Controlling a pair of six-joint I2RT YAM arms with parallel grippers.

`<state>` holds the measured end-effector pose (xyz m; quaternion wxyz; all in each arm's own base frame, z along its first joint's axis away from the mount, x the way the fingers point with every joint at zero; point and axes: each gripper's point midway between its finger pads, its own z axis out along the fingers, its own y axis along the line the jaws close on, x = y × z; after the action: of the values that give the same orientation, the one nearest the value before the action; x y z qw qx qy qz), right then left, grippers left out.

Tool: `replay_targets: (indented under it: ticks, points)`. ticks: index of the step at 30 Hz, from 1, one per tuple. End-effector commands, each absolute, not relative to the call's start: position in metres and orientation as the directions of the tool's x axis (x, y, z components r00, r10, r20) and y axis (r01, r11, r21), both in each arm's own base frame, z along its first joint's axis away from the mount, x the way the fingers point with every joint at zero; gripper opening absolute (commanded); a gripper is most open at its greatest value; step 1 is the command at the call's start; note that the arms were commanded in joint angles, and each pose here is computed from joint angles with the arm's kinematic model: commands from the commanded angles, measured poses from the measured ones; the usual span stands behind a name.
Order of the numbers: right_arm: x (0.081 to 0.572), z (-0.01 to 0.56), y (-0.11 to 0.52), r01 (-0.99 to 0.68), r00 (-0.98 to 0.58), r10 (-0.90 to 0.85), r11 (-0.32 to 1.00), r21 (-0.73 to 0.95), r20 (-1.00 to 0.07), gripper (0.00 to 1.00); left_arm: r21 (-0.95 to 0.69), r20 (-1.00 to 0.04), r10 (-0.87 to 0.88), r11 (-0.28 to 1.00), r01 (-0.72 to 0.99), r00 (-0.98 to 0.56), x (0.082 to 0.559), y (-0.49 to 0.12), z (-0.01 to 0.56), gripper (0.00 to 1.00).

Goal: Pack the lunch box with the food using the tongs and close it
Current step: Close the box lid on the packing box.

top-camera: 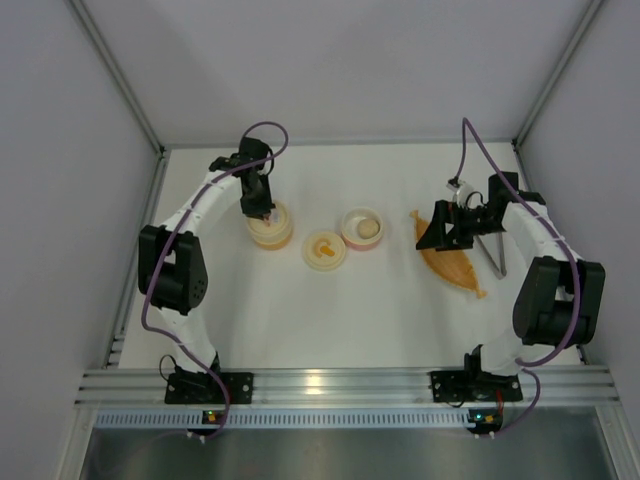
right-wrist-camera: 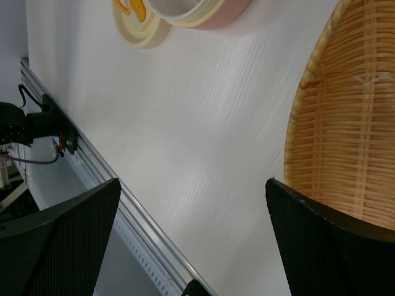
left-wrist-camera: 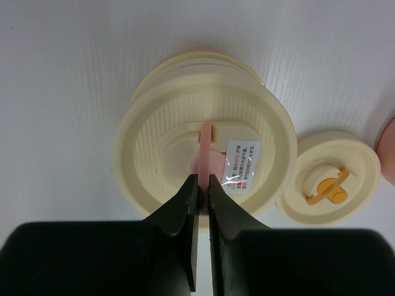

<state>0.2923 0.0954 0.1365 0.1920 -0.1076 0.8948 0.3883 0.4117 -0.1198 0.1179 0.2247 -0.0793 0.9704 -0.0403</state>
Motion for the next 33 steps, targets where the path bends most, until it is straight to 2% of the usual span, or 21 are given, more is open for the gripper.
replay_targets:
  ticks: [1,33]
  points:
    - [0.304,0.145,0.096,-0.39,-0.877,-0.056,0.664,0.638,-0.478,0.99,-0.15,-0.491,-0.211,0.976,-0.157,-0.845,0.429,-0.123,0.134,0.0]
    - [0.302,0.139,0.097,-0.381,-0.884,-0.056,0.662,0.646,-0.464,0.99,-0.108,-0.463,-0.171,0.985,-0.136,-0.87,0.435,-0.121,0.105,0.0]
